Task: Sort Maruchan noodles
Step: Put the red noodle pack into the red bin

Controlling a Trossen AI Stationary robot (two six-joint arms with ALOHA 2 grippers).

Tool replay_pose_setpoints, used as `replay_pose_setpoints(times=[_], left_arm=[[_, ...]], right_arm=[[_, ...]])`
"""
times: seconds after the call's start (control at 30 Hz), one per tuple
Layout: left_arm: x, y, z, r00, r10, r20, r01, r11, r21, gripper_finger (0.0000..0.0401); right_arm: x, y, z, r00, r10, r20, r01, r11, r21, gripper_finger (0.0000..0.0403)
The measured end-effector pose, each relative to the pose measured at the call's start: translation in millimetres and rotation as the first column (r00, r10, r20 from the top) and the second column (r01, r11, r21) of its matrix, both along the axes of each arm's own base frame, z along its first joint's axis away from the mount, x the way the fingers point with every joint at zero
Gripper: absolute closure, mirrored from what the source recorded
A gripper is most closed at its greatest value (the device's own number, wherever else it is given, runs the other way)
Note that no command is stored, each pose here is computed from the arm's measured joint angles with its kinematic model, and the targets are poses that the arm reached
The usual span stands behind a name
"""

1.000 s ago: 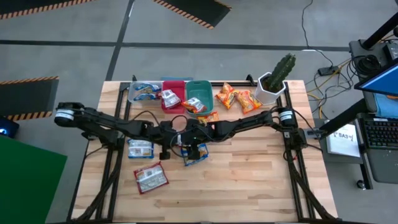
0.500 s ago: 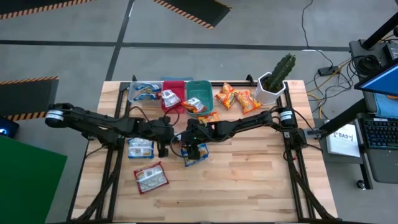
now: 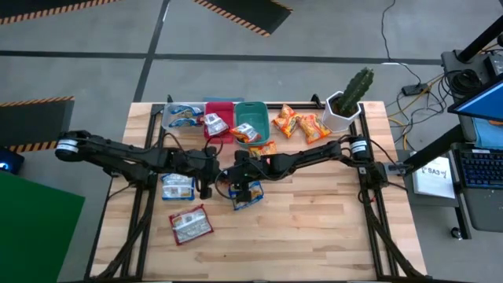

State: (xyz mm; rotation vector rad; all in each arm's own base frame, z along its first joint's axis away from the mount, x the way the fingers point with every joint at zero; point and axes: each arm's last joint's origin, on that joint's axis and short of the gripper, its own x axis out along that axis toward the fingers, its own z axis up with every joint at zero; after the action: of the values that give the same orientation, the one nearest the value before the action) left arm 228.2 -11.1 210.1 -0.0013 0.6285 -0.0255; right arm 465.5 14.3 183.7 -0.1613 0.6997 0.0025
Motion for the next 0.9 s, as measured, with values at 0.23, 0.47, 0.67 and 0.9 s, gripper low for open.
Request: replay_pose_setpoints(times=[0.23,0.47,0.67,0.9], left_arm=[[-4,1,22,0.993,-0.079,0.082,0.069,0.991,0.112,0.0401],[-17,8,67,0.955,-0.174,0.239,0.092,0.943,0.319,0.0401],[-32,20,89,0.923,-0.158,0.350,0.012,0.922,0.387,0.0401],[-36,26,89,0.931,-0.127,0.342,-0.017,0.921,0.388,0.0401]], right_arm=[[-4,0,2,0.999,-0.019,-0.041,0.020,1.000,0.020,0.0383],[-16,0,24,0.997,-0.041,-0.066,0.044,0.998,0.043,0.0389],[-25,0,51,0.999,-0.047,-0.016,0.048,0.997,0.055,0.0390],[-27,0,54,0.999,-0.051,-0.014,0.052,0.997,0.060,0.0390]])
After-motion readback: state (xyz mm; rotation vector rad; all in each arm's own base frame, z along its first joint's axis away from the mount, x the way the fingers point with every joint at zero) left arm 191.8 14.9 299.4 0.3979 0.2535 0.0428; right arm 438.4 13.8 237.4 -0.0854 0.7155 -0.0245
